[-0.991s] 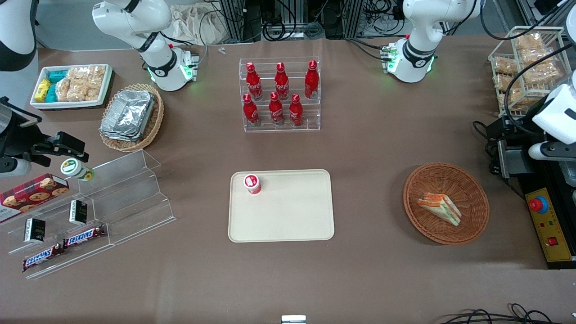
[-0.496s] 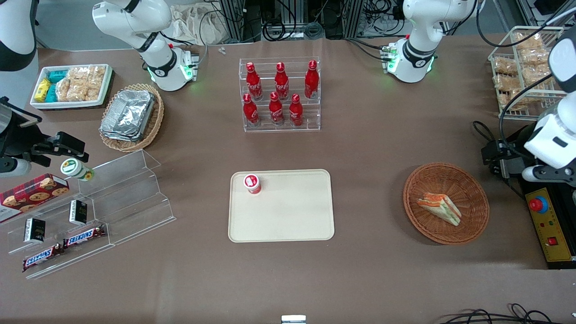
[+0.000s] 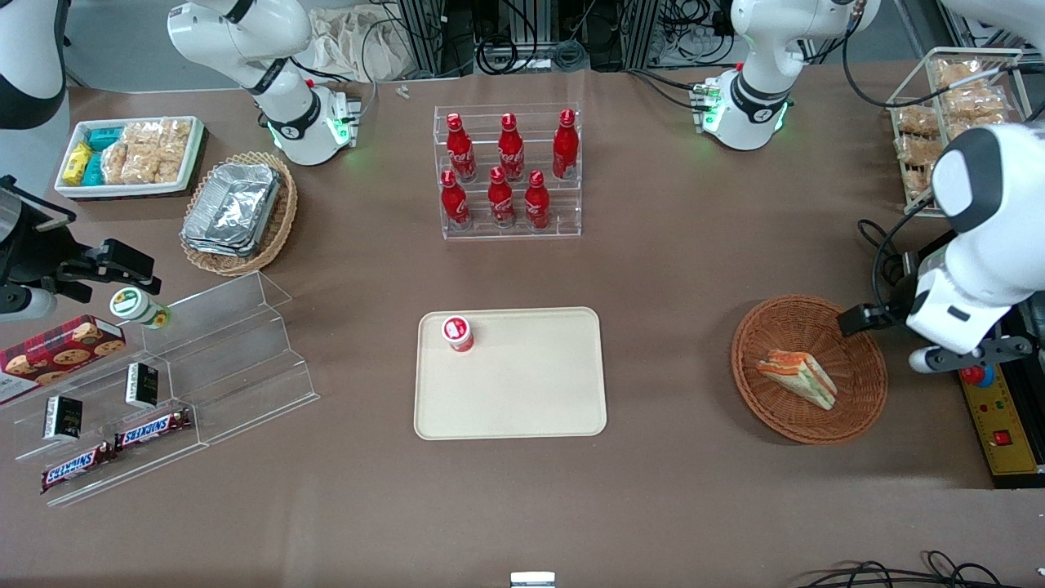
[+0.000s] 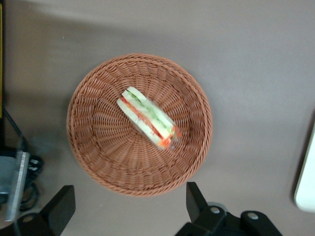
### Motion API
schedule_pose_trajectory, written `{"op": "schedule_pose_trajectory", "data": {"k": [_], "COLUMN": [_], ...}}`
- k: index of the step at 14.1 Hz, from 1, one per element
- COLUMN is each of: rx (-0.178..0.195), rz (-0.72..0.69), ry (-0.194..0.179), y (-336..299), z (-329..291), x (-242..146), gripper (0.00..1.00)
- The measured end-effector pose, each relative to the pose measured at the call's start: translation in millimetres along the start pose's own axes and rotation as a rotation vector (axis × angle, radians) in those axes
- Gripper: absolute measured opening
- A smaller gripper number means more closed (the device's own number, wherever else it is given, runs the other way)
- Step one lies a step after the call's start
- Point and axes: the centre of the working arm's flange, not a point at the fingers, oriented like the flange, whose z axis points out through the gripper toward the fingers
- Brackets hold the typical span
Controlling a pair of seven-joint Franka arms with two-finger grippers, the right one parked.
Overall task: Place sandwich from basket to tray
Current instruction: 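Lower the open left gripper onto the wrapped sandwich in the basket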
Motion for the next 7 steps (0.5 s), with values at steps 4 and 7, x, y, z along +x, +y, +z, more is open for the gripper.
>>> {"op": "schedule_pose_trajectory", "data": {"k": [4, 7], "rx": [0.002, 0.01], "rz": [-0.247, -0.39], "ry": [-0.007, -0.022], "y": [5, 8], "z": [43, 74], "x": [13, 19], "gripper": [1.0, 1.0]}}
